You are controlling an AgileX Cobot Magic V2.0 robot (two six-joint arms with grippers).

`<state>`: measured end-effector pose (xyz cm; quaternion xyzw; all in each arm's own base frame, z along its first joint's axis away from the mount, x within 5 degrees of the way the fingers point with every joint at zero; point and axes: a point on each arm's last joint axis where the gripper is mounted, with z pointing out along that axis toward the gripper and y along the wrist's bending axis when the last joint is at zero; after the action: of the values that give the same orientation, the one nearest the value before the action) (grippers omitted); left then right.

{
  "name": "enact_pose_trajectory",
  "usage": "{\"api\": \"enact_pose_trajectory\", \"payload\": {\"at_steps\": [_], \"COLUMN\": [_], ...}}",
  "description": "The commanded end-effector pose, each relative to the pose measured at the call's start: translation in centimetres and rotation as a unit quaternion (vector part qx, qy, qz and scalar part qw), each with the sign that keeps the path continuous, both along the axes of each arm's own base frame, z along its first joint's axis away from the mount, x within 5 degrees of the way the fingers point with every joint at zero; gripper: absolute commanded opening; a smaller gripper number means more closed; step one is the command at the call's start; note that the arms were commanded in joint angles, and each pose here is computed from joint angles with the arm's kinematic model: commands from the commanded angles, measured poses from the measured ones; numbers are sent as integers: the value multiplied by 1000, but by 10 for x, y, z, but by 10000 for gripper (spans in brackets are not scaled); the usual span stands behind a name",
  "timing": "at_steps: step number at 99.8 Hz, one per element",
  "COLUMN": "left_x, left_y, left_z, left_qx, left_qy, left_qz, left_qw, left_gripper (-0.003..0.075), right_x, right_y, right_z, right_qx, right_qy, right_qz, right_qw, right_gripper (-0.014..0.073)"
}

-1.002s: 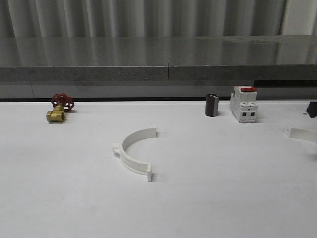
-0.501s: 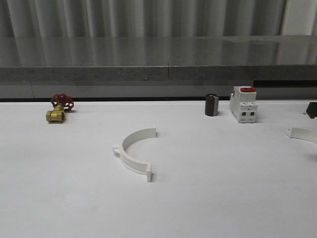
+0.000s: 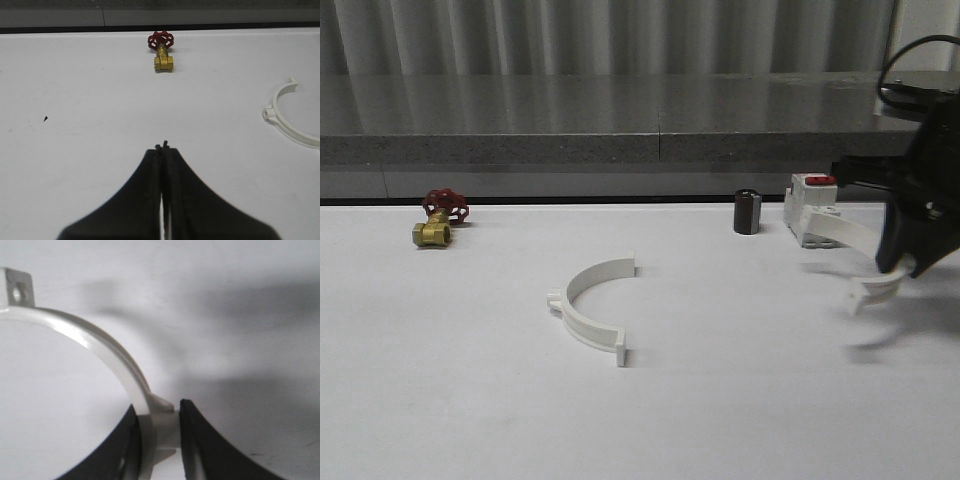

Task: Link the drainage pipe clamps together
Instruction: 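Carry the clamp half to face the placed half and lower it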

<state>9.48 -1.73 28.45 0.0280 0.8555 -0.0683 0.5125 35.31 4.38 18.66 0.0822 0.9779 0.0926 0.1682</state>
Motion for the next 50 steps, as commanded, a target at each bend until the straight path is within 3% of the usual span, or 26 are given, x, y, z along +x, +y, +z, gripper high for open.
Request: {"api": "enact_pose_trajectory", "payload": {"at_steps": [1, 23, 50], "left_x": [2, 2, 2], "left_y": [-1, -1, -1], "left_z": [15, 15, 15], "left_qx": [-13, -13, -13], "left_qy": [-46, -46, -46], "left_qz": [-4, -4, -4], "left_qw": [999, 999, 999], "left_gripper": [-20, -20, -20], "right_x": [2, 1, 9], "right_y": [23, 71, 116], "right_z": [30, 37, 22], "right_qx": [17, 8, -14], "right_qy": [-44, -61, -35], "right_qz": [-4, -18, 5], "right_qw": [999, 998, 999], "right_gripper": [11, 11, 11]}}
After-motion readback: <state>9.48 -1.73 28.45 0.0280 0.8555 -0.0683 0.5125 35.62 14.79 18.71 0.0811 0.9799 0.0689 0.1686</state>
